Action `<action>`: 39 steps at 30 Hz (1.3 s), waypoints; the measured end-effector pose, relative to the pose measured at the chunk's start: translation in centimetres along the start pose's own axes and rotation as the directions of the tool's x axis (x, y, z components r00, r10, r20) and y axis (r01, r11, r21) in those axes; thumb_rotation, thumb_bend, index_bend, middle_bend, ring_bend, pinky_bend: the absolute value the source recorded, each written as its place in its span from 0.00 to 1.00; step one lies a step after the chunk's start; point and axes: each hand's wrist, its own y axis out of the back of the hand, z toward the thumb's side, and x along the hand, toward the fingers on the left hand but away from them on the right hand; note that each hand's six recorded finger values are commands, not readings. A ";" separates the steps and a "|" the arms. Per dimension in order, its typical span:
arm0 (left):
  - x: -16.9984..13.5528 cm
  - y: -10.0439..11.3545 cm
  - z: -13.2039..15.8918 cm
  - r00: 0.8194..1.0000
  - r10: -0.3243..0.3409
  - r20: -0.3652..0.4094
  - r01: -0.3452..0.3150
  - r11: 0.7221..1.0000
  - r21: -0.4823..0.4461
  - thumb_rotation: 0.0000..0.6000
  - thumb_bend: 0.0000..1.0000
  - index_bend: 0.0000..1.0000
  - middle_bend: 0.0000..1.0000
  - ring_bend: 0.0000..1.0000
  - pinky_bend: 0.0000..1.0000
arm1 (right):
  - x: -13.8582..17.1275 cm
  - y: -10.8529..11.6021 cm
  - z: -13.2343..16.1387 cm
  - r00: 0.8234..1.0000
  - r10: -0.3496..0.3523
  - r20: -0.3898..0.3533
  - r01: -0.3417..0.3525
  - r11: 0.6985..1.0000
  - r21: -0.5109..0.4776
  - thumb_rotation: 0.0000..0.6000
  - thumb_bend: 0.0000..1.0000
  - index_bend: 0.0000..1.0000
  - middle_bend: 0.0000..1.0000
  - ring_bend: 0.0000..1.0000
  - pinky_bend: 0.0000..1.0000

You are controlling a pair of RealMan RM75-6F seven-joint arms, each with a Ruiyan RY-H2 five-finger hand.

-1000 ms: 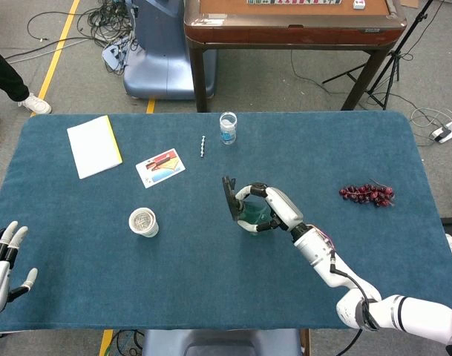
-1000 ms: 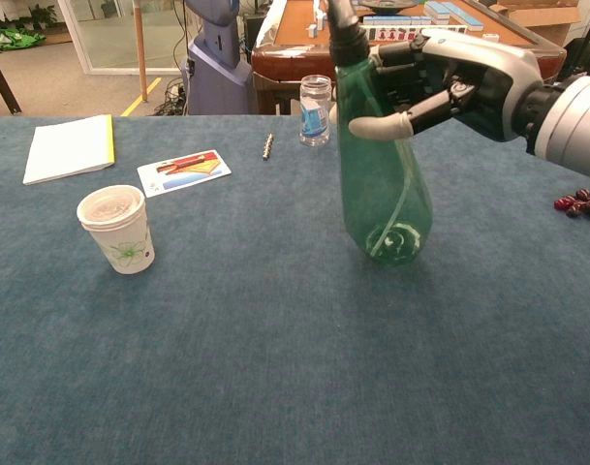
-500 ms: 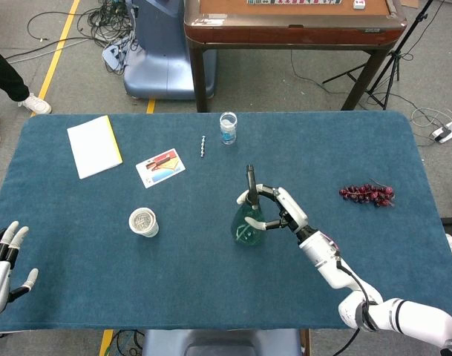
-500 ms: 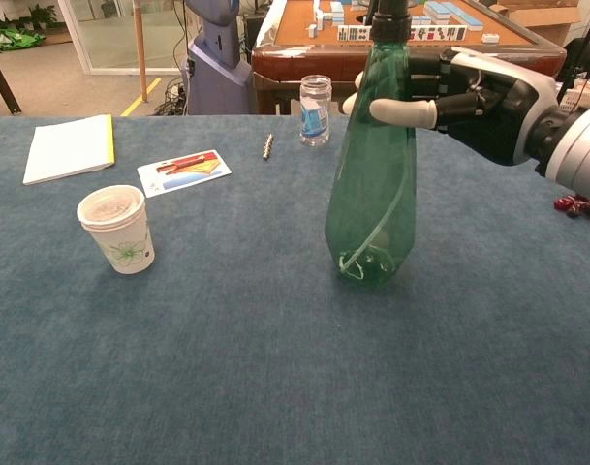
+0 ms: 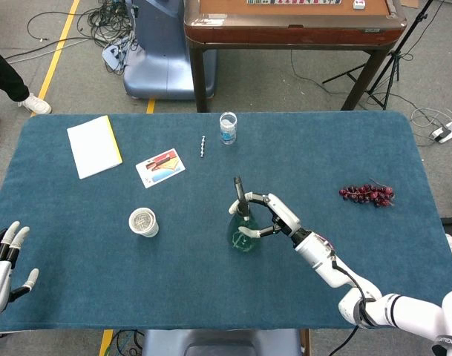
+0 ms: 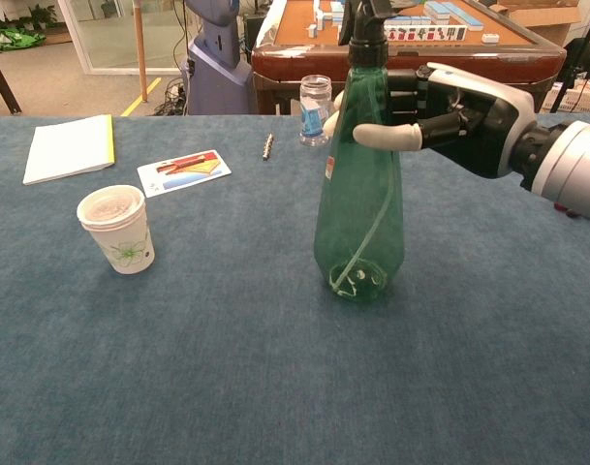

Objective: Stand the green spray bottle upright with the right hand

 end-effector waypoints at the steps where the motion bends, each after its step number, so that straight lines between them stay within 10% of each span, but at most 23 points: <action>1: 0.0 0.0 0.0 1.000 0.000 0.001 0.000 1.000 0.000 1.00 0.35 0.06 0.00 0.00 0.00 | 0.0 0.0 0.0 1.000 0.005 0.000 -0.005 1.000 -0.001 1.00 0.30 0.61 0.39 0.28 0.20; 21: 0.0 -0.1 0.1 1.000 -0.001 0.005 0.001 1.000 0.000 1.00 0.35 0.06 0.00 0.00 0.00 | 2.1 1.0 -0.5 0.999 0.038 0.002 -0.038 0.996 0.075 1.00 0.01 0.24 0.16 0.11 0.10; 39: 0.2 -0.2 0.2 1.000 -0.002 0.008 0.002 1.000 0.000 1.00 0.35 0.06 0.00 0.00 0.00 | 2.5 1.9 0.1 0.999 0.035 0.014 -0.037 0.971 0.234 1.00 0.00 0.06 0.05 0.01 0.00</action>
